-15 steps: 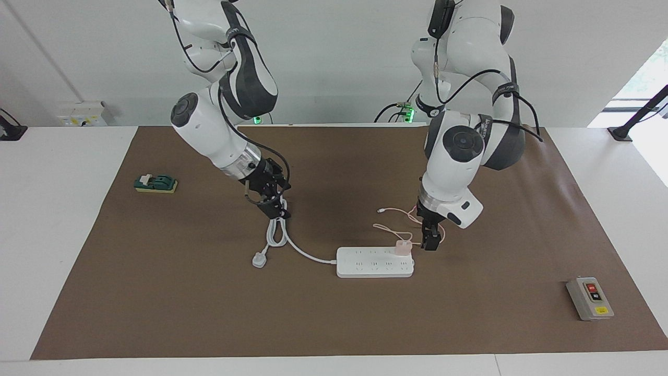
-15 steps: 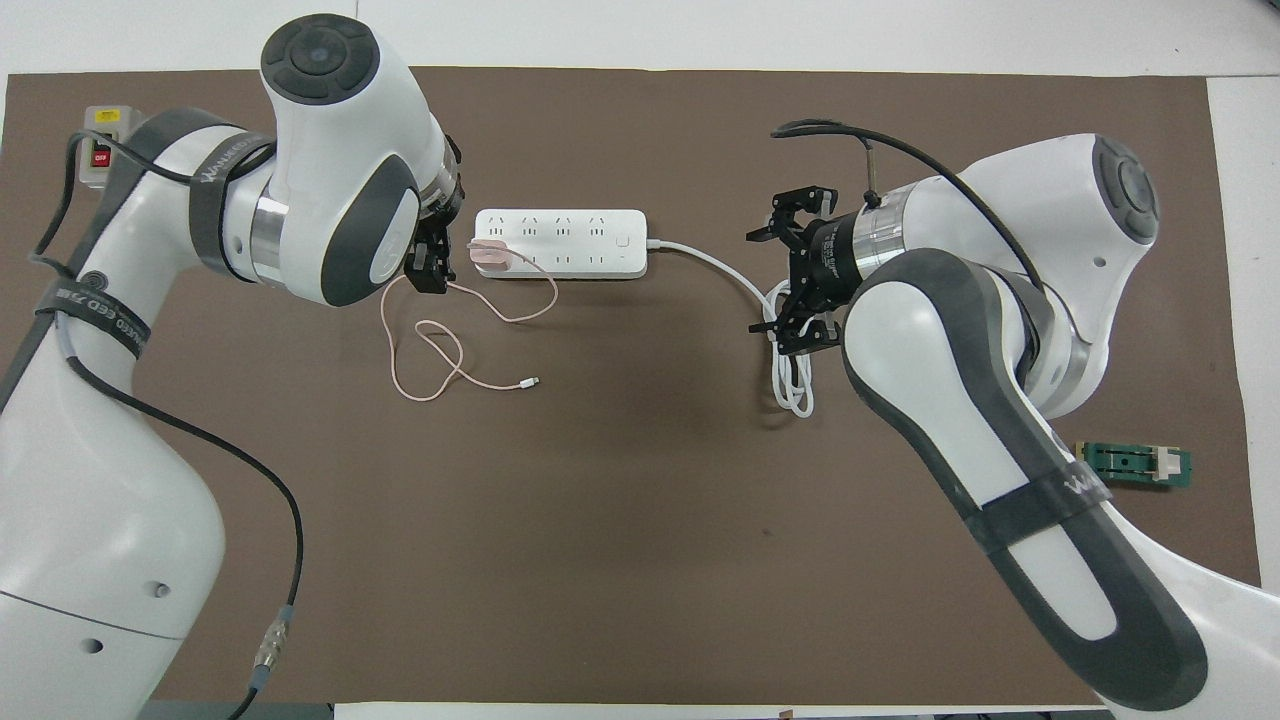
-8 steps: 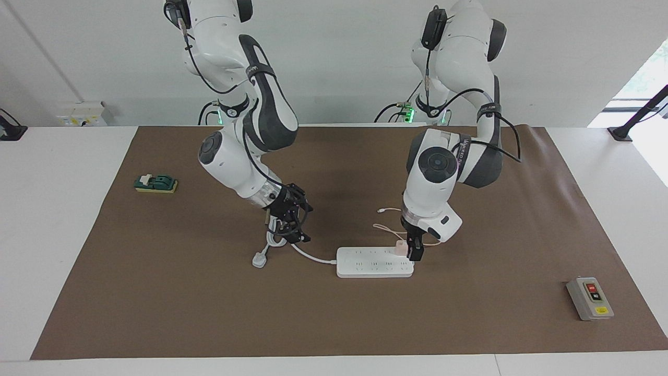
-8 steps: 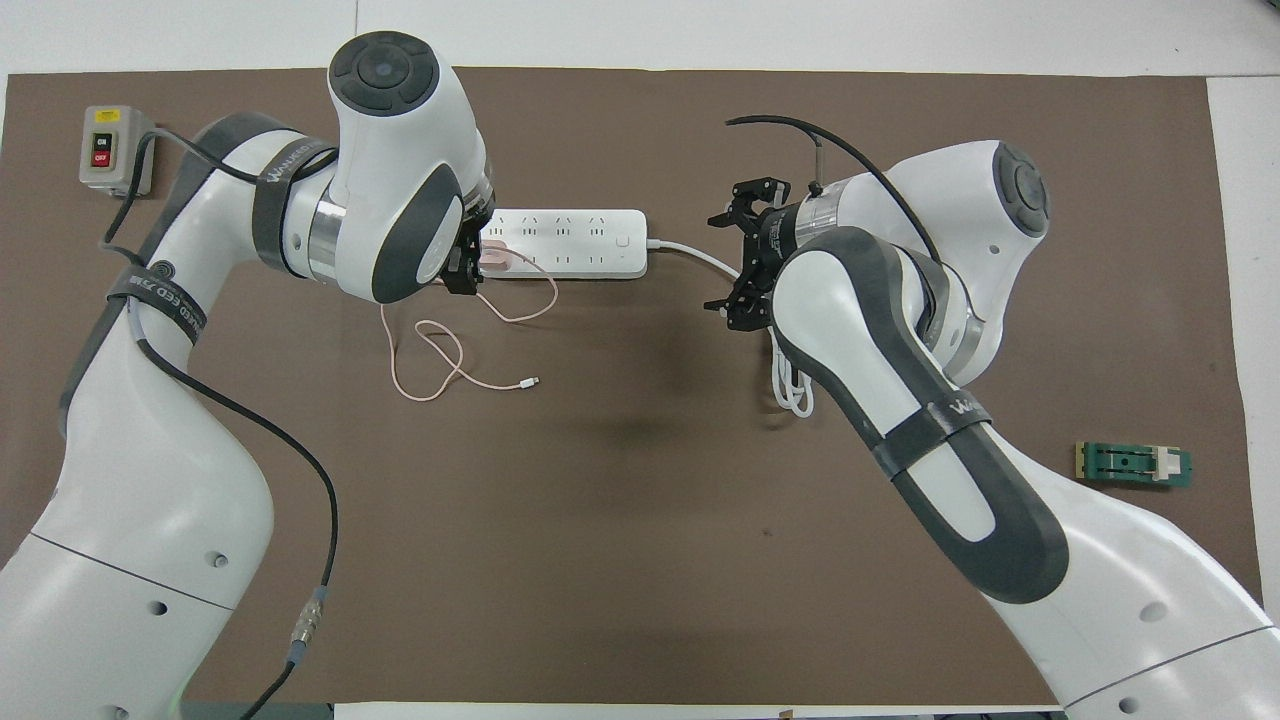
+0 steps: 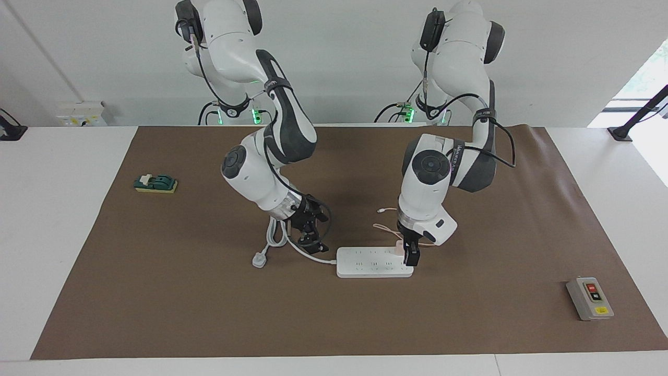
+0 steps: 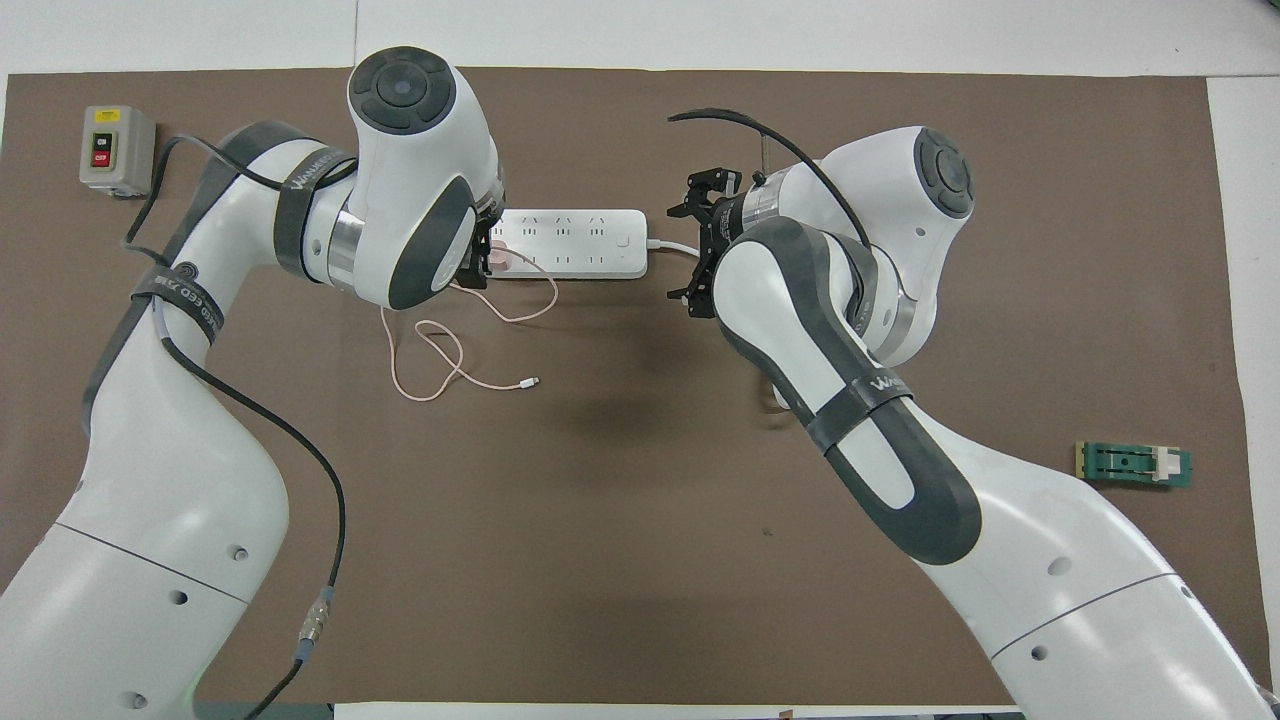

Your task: Unplug charger and place it aside

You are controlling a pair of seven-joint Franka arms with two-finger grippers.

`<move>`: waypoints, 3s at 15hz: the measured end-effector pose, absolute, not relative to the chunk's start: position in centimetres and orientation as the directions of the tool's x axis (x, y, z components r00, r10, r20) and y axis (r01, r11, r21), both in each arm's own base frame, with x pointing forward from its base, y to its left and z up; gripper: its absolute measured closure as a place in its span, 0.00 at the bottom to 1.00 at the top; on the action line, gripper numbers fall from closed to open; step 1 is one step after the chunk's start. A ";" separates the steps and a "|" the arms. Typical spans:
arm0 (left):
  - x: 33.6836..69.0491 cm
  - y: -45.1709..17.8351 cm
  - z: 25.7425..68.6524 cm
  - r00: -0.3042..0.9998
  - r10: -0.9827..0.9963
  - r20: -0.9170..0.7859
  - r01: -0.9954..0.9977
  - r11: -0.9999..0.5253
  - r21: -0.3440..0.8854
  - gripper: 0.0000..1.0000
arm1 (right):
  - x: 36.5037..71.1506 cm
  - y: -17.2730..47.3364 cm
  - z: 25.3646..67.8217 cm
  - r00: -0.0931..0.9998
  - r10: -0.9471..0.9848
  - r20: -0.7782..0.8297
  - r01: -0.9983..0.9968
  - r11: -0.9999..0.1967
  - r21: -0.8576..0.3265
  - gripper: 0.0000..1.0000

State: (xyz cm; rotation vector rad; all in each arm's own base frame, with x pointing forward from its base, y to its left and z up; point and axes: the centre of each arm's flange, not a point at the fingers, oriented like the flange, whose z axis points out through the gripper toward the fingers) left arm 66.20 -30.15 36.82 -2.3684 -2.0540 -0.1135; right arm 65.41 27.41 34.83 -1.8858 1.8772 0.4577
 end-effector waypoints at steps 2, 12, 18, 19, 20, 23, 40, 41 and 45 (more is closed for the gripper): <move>66.1 -30.1 36.2 0.133 0.989 0.062 0.990 -0.136 0.047 0.00 | 65.7 28.2 34.2 0.034 -0.854 -0.520 -0.997 0.008 -0.078 0.00; 65.5 -29.9 34.9 0.126 0.989 0.072 0.991 -0.128 0.025 0.00 | 69.5 30.7 31.2 0.079 -0.855 -0.513 -0.996 -0.053 -0.066 0.00; 65.5 -29.9 34.8 0.125 0.989 0.072 0.992 -0.127 0.025 0.00 | 69.6 31.0 30.3 0.133 -0.882 -0.452 -0.991 -0.110 -0.078 0.00; 65.5 -29.9 34.8 0.125 0.990 0.072 0.992 -0.127 0.025 0.00 | 69.5 31.1 30.0 0.139 -0.886 -0.442 -0.990 -0.118 -0.076 0.00; 65.5 -29.9 34.8 0.125 0.989 0.072 0.992 -0.127 0.025 0.00 | 69.4 31.2 29.6 0.142 -0.888 -0.438 -0.990 -0.123 -0.073 0.00; 65.5 -29.9 34.7 0.126 0.989 0.073 0.992 -0.128 0.023 0.00 | 69.3 31.5 29.0 0.147 -0.888 -0.435 -0.989 -0.130 -0.068 0.00; 65.2 -30.1 34.4 0.132 0.988 0.075 0.991 -0.133 0.015 0.69 | 69.6 32.7 28.4 0.162 -0.889 -0.428 -0.986 -0.127 -0.110 0.00; 65.2 -30.1 34.4 0.132 0.988 0.075 0.991 -0.133 0.015 0.69 | 69.9 32.7 28.3 0.164 -0.889 -0.427 -0.985 -0.126 -0.114 0.00; 65.2 -30.1 34.4 0.132 0.988 0.075 0.991 -0.133 0.015 0.69 | 70.5 32.7 28.2 0.167 -0.887 -0.430 -0.985 -0.129 -0.117 0.00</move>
